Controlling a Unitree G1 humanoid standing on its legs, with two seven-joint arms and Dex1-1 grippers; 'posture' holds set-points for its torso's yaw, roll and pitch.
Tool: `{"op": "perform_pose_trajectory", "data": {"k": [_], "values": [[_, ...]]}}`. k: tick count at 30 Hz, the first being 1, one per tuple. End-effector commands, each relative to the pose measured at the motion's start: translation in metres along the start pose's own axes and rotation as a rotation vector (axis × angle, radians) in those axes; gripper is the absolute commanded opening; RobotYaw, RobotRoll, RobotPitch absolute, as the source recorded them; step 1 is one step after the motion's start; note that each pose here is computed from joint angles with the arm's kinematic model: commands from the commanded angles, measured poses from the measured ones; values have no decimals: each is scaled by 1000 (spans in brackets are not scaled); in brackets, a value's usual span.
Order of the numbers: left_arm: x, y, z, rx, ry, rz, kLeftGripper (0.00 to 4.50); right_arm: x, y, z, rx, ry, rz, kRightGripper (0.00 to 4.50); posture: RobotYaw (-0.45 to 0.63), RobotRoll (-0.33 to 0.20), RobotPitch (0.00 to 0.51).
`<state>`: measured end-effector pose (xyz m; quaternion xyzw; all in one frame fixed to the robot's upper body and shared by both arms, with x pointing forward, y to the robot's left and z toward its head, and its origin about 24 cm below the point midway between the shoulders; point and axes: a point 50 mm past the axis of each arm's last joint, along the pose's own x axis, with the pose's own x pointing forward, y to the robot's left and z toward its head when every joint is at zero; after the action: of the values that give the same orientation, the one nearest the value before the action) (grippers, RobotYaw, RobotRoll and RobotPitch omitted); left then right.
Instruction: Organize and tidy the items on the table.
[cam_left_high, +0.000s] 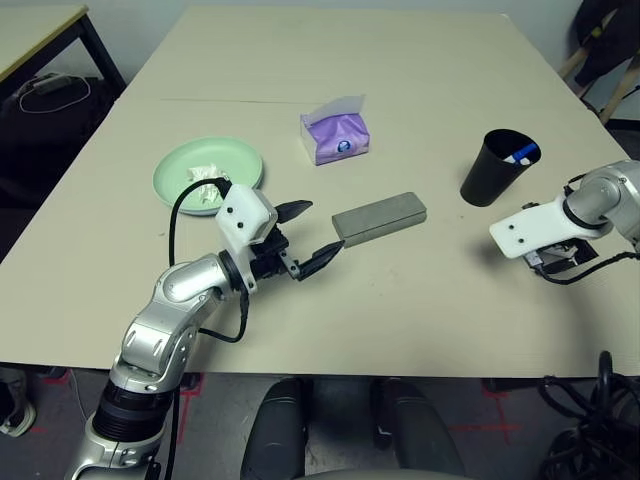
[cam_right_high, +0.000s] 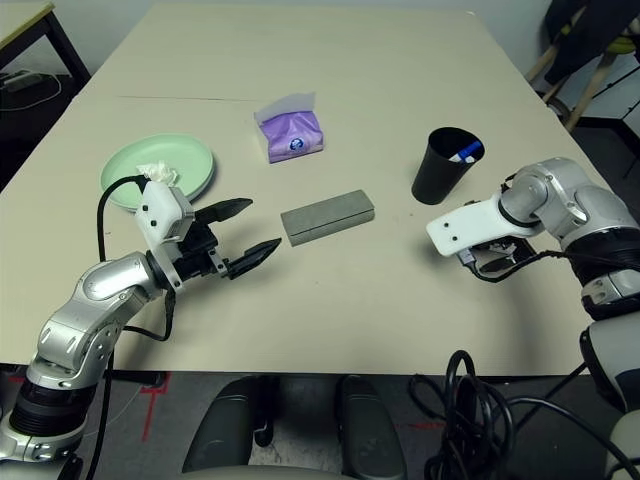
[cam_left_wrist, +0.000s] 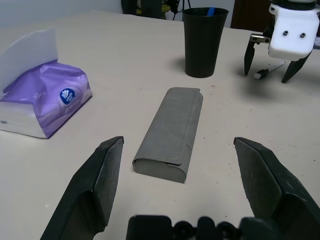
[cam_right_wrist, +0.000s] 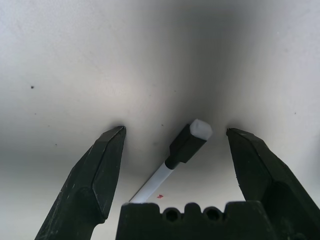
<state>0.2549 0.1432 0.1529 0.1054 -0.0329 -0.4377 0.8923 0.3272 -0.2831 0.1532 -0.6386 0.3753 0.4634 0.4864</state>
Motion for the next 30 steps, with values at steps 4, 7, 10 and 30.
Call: {"op": "perform_pose_trajectory", "data": {"k": [4,7,10,30], "values": [[3,-2,-2,1,13,-37,4500,13,23,-12,156,39,54,4465,40,0,183],[4,-2,-2,1,13,-44,4500,17,30,-10,209,17,85,4465,28,0,186],[4,-2,-2,0,13,-50,4500,19,34,-10,244,10,104,4465,20,0,190],[-3,-7,-4,-9,32,-60,4500,22,40,-11,261,1,164,4465,27,0,218]]}}
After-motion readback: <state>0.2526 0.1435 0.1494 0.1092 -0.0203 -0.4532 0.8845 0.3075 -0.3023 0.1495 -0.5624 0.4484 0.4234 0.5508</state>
